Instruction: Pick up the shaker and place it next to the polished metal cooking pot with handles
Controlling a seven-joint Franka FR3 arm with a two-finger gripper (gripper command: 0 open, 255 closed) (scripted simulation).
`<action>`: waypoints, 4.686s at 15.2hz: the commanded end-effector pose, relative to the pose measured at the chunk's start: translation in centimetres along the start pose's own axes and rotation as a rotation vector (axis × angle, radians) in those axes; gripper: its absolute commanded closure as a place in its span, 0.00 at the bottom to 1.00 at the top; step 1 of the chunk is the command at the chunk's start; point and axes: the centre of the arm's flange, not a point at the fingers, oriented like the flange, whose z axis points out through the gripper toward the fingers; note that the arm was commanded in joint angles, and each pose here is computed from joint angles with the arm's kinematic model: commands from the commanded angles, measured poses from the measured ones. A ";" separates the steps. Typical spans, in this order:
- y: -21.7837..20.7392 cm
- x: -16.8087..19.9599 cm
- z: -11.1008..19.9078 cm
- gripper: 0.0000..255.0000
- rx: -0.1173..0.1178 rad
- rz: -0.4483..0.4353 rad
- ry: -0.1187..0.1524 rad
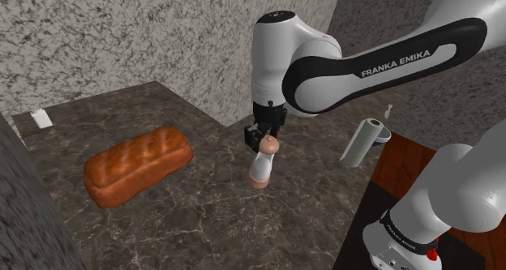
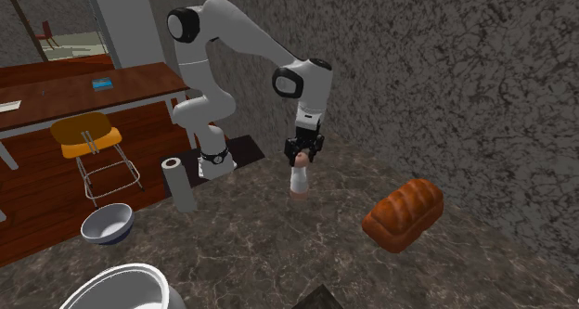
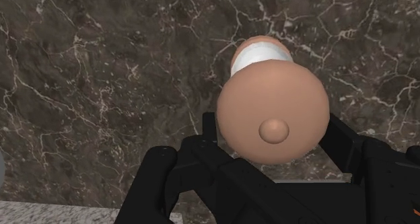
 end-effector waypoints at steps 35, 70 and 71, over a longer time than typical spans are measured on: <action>3.2 0.0 -18.7 1.00 0.000 0.000 0.000; 36.6 1.5 -18.3 1.00 0.000 0.000 0.000; 37.9 1.6 -18.1 1.00 0.000 0.000 0.000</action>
